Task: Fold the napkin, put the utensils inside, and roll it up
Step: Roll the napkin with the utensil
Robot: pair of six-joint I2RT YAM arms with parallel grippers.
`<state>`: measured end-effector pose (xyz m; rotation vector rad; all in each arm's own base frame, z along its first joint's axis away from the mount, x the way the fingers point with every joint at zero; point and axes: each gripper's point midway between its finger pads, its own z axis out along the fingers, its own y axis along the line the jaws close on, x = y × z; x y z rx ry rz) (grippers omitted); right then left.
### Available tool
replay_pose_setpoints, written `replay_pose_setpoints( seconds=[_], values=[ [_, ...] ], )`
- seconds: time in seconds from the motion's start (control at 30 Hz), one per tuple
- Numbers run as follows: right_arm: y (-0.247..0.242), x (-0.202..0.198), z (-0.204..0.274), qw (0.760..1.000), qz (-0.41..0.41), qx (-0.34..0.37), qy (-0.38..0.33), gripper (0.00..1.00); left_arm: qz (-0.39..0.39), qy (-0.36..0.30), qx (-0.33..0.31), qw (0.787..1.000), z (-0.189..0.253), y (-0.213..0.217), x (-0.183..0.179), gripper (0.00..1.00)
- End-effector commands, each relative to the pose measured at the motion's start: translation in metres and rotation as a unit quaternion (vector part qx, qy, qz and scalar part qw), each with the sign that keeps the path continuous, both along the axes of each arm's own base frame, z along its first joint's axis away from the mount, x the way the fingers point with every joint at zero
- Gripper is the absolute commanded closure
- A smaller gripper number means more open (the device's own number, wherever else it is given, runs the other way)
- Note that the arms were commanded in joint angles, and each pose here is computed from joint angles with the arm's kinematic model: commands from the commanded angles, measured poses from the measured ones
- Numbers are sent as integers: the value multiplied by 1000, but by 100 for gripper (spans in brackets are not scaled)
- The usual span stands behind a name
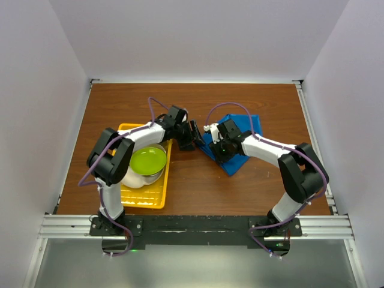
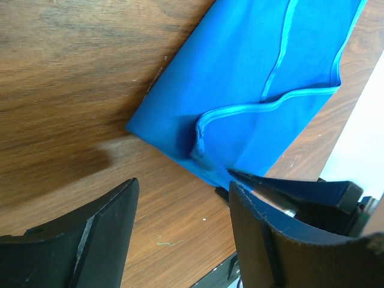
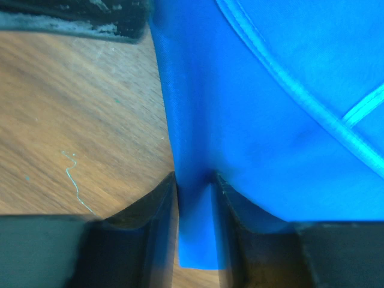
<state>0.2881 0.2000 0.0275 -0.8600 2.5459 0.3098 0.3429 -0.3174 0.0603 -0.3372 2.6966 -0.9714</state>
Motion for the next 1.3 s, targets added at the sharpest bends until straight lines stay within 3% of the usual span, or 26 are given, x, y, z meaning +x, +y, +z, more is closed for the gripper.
replay_pose_setpoints(
  seconds=[0.0, 0.17, 0.33, 0.5, 0.9, 1.03, 1.07, 1.17, 1.27],
  values=[
    [-11, 5, 11, 999, -11, -34, -18, 50, -7, -24, -9, 1000, 15, -2, 6, 34],
    [-18, -1, 19, 998, -11, -54, -39, 39, -16, -25, -5, 1000, 20, 2, 0, 37],
    [-25, 4, 26, 992, -23, -92, -77, 38, -20, -14, -6, 1000, 19, 7, -3, 39],
    [-16, 21, 29, 990, -8, -87, -115, 37, -19, -21, -12, 1000, 24, 10, 0, 41],
    [4, 24, -10, 996, 2, -74, -52, 39, -14, -16, -7, 1000, 21, 25, 2, 40],
    [-5, 17, -24, 996, -9, -84, -30, 51, -14, -17, -9, 1000, 21, 29, 5, 37],
    [-6, 17, -25, 996, -6, -85, -26, 61, -13, -17, -8, 1000, 21, 30, 5, 37],
    [-8, 13, -28, 996, -3, -92, -14, 77, -12, -14, -13, 1000, 20, 32, 9, 36],
    [-4, 13, -29, 997, 1, -83, -8, 87, -12, -12, -20, 1000, 21, 28, 14, 36]
  ],
)
